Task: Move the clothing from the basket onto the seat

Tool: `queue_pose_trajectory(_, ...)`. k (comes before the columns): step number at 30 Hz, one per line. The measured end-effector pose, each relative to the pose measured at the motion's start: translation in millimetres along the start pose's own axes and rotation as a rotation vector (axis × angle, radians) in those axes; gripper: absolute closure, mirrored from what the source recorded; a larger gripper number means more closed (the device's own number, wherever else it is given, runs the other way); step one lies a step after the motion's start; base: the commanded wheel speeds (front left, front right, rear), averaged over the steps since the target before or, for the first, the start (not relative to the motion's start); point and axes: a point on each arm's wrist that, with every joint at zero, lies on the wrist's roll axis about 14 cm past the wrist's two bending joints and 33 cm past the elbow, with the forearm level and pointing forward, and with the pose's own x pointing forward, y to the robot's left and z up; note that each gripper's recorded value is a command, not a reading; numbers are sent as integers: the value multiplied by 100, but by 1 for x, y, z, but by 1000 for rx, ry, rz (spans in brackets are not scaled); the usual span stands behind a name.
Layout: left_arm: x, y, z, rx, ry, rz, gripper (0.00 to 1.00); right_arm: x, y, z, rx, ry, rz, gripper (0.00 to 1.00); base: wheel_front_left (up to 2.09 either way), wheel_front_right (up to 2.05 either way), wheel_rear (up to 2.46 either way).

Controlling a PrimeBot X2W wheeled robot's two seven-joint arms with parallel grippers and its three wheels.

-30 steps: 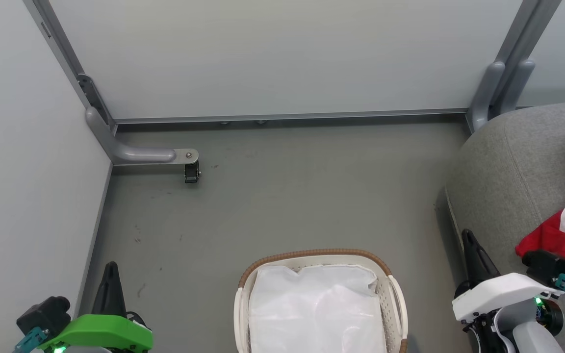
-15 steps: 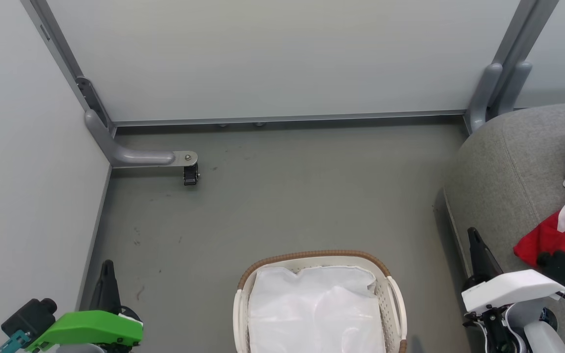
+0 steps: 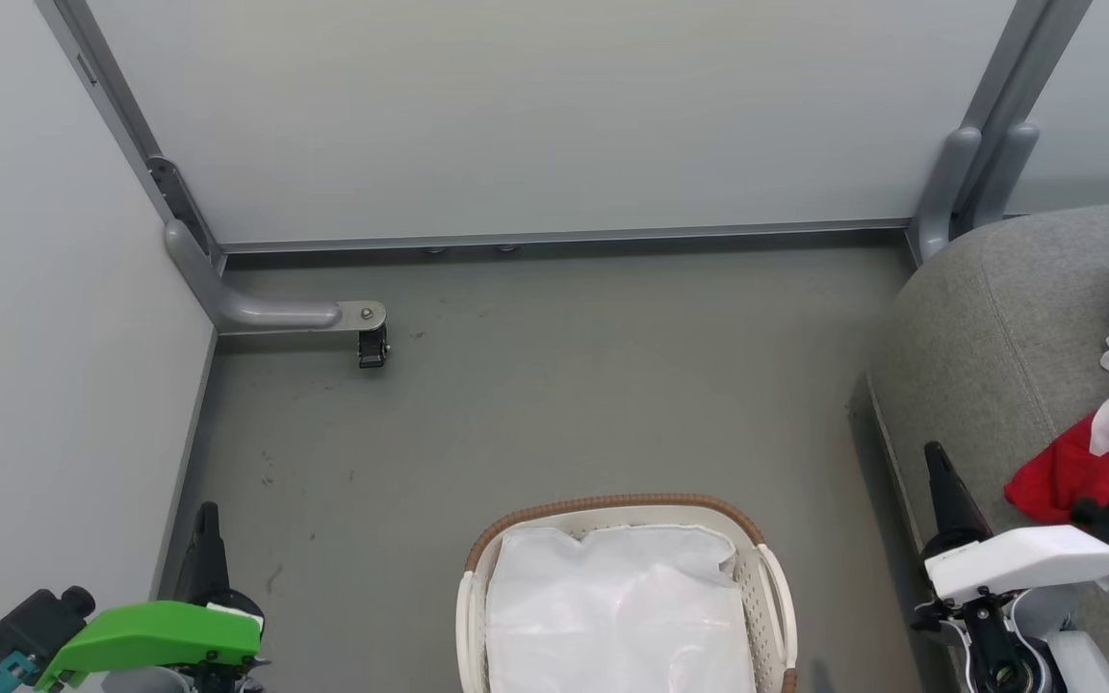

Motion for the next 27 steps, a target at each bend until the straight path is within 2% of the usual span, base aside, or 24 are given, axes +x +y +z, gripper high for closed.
queue_pose_trajectory(27, 5, -16, 9, -281, 2, -46, 100, -3, 4, 11, 282, -8, 15, 100, 0, 0, 0)
